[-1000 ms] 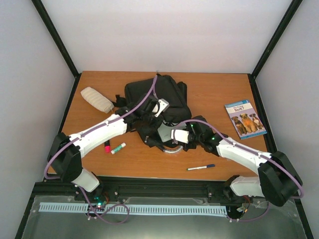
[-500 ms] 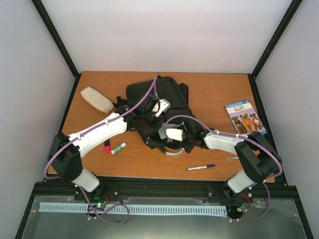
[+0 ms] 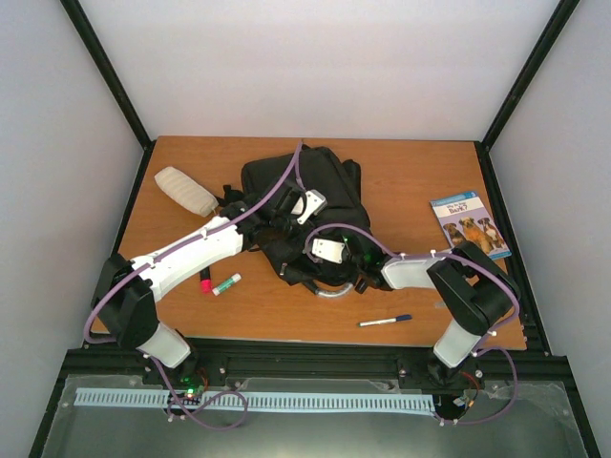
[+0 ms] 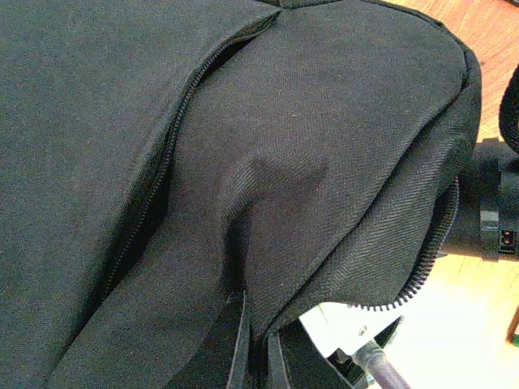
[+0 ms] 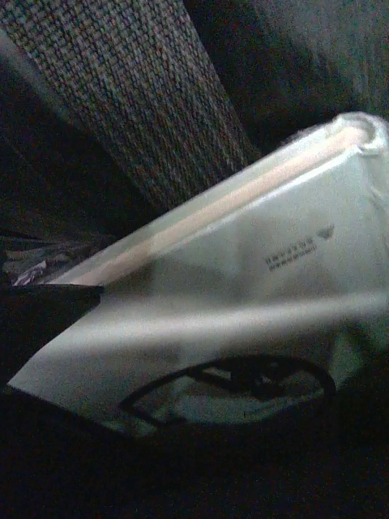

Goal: Pack the student bag
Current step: Place the book in the student bag.

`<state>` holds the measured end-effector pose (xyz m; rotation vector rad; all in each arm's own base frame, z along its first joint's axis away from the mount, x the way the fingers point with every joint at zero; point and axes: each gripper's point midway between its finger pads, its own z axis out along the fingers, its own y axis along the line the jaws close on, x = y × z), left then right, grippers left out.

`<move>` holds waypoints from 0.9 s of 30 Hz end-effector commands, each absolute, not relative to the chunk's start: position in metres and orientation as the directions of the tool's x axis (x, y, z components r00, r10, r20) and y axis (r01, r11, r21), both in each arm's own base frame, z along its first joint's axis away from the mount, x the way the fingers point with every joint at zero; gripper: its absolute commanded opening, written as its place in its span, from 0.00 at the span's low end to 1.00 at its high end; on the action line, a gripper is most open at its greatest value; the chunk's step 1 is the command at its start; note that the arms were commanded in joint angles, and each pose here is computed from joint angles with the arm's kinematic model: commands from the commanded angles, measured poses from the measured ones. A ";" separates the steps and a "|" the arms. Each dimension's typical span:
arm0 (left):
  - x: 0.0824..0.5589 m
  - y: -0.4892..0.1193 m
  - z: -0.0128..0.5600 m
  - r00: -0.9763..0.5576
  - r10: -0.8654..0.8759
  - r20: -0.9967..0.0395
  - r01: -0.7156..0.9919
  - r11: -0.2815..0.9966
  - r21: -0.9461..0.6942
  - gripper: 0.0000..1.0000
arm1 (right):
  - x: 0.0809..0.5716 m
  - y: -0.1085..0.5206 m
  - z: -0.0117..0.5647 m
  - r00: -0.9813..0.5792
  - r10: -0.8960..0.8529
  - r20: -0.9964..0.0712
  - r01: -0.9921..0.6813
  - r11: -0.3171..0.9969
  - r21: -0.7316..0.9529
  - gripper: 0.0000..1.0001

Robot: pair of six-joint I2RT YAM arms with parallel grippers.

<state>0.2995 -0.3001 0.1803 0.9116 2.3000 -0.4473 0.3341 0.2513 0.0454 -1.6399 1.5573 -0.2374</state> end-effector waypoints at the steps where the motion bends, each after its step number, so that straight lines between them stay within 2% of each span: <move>1: 0.304 -0.316 0.209 -0.508 0.453 -0.732 0.737 0.669 -0.098 0.01 | 0.349 0.258 0.072 0.209 -0.872 -0.442 -0.648 0.215 -0.730 0.15; 6: 0.311 -0.311 0.195 -0.537 0.466 -0.703 0.707 0.703 -0.074 0.01 | 0.331 0.260 0.053 0.238 -0.878 -0.416 -0.731 0.121 -0.672 0.19; 11: 0.313 -0.306 0.186 -0.563 0.468 -0.681 0.682 0.728 -0.064 0.01 | 0.294 0.259 0.052 0.250 -0.858 -0.450 -0.836 0.043 -0.547 0.24; 21: 0.312 -0.302 0.165 -0.662 0.439 -0.607 0.616 0.780 -0.107 0.04 | 0.258 0.223 0.062 0.116 -0.885 -0.451 -0.916 0.080 -0.393 0.30; 27: 0.301 -0.302 0.122 -0.755 0.383 -0.532 0.550 0.812 -0.195 0.04 | 0.246 0.197 0.108 -0.033 -0.831 -0.556 -0.928 0.231 -0.291 0.34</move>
